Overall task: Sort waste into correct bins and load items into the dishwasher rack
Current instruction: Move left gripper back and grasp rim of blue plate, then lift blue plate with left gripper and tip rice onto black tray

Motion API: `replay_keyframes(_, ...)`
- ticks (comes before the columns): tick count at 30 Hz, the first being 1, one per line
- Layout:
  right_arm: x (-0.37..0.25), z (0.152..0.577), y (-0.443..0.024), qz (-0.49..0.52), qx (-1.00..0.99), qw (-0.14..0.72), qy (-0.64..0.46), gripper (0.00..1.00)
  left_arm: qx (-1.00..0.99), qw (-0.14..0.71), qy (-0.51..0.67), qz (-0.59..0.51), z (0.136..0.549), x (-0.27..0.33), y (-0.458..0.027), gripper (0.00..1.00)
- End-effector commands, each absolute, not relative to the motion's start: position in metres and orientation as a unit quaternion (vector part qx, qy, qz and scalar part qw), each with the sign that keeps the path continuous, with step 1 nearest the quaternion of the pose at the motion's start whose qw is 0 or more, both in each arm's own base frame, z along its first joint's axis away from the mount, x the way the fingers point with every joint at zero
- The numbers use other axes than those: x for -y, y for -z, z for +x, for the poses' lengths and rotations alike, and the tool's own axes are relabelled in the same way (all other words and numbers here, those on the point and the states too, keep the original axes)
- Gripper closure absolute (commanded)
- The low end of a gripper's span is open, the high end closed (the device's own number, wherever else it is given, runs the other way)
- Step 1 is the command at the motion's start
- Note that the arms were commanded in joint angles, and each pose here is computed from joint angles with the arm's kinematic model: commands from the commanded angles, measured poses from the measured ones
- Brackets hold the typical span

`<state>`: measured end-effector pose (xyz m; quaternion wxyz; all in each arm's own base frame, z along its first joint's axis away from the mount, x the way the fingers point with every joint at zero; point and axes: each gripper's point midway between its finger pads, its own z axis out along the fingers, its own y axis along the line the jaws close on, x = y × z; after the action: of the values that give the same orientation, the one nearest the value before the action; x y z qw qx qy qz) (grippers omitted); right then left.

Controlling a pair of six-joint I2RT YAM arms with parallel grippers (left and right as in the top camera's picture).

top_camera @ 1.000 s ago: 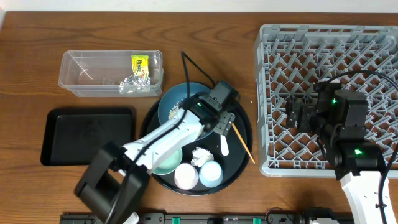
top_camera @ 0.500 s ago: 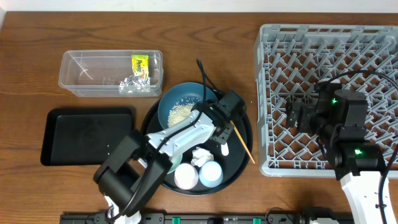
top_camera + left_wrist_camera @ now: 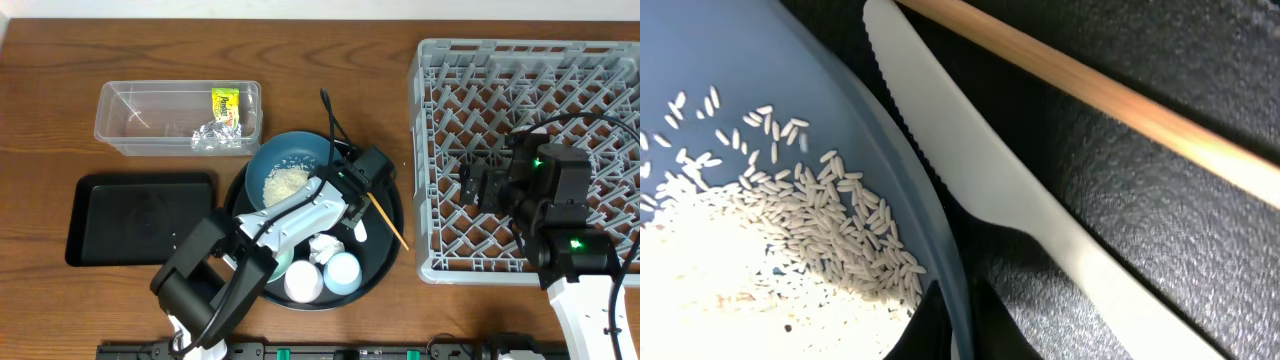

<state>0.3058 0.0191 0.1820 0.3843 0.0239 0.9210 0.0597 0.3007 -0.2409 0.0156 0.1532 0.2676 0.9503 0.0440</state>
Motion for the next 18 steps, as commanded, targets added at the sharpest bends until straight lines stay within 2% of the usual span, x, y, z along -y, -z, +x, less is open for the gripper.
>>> replay_keyframes(1, -0.023, 0.309, -0.19, 0.025, -0.917, 0.392, -0.068, 0.01, -0.944, 0.174, -0.039, 0.278, 0.305, 0.241, -0.036, 0.94)
replay_keyframes(18, -0.023, 0.309, -0.19, 0.025, -0.917, 0.393, -0.068, 0.01, -0.927, 0.277, 0.018, 0.252, 0.3, 0.236, -0.149, 0.94)
